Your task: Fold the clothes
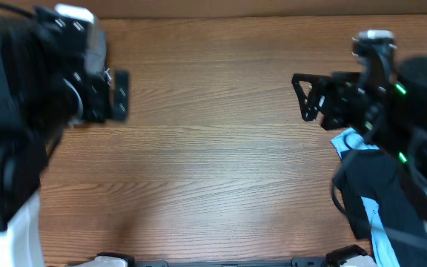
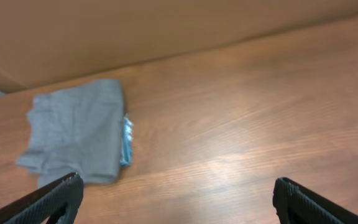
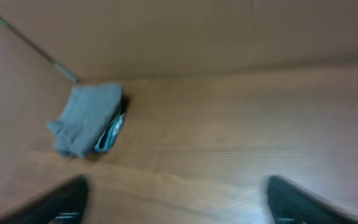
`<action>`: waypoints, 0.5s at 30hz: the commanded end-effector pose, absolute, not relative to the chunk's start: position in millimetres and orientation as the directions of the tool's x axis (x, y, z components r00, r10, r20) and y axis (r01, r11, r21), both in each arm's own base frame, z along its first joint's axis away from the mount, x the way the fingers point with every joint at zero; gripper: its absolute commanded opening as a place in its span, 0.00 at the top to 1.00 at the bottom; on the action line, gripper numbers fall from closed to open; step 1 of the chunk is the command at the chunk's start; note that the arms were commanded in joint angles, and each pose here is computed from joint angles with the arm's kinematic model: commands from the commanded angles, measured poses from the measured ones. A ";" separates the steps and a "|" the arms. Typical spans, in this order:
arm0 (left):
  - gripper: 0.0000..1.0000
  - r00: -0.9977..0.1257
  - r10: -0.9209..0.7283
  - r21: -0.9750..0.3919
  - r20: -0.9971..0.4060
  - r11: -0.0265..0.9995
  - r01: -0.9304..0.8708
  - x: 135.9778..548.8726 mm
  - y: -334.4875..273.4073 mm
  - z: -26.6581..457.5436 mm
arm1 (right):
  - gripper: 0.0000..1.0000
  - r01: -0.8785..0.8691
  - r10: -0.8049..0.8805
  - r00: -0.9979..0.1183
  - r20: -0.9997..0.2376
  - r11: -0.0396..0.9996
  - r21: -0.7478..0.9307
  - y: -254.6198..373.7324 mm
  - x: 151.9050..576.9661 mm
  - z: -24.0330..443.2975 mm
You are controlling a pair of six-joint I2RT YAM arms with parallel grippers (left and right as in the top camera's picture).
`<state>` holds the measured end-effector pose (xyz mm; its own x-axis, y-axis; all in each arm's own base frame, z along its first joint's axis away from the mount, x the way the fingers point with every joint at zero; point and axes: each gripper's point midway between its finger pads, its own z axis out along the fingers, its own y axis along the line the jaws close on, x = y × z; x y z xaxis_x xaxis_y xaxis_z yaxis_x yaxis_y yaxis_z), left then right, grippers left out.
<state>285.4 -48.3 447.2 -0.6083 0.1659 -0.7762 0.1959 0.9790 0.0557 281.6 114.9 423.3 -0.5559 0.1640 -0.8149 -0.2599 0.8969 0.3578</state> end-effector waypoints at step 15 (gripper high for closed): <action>0.00 -0.637 0.121 0.016 -0.762 0.986 0.169 224.9 -64.5 445.8 | 0.00 -0.192 0.171 -0.534 -0.828 0.929 0.315 80.6 222.3 428.6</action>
